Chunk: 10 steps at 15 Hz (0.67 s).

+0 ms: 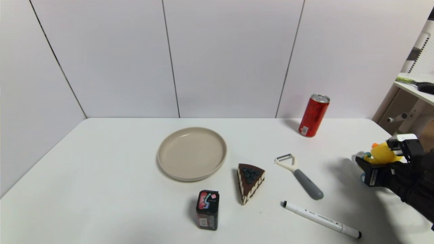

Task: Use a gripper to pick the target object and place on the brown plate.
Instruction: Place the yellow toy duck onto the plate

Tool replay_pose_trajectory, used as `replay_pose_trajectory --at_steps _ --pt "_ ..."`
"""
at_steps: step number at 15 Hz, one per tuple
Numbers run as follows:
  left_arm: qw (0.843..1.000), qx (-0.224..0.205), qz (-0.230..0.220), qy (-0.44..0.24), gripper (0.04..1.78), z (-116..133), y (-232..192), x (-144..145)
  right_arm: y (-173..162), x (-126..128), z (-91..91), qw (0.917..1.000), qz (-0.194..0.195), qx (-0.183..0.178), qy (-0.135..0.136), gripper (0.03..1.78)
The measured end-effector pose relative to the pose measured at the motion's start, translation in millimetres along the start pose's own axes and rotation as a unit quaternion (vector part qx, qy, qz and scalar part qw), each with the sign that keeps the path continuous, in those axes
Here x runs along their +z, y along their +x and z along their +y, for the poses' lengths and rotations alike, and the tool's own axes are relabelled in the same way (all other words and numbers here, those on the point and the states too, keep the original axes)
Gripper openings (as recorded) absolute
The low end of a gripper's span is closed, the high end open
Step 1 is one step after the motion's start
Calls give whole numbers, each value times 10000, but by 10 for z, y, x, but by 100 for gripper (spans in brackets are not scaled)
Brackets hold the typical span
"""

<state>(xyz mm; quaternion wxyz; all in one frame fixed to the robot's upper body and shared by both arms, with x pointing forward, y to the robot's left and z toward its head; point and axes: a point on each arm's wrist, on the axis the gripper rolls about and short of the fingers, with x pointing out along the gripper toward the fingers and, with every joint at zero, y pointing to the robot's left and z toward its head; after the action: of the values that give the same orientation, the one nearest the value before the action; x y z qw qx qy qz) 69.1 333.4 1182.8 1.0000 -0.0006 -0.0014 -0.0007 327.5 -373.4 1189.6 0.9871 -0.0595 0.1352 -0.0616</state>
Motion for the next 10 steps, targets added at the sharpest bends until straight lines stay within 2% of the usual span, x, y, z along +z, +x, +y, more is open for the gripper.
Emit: replay_pose_trajectory --at_steps 4,6,8,10 --pt "10000 -2 0 0 169 0 0 0 11 33 -8 10000 -83 11 24 81" --pt "10000 0 0 0 169 0 0 0 52 163 -18 9992 -381 64 143 81" --pt "10000 -2 0 0 169 0 0 0 83 411 21 9944 -859 436 440 81" --pt "10000 -2 0 0 169 0 0 0 69 768 191 9799 -1433 1187 723 81"
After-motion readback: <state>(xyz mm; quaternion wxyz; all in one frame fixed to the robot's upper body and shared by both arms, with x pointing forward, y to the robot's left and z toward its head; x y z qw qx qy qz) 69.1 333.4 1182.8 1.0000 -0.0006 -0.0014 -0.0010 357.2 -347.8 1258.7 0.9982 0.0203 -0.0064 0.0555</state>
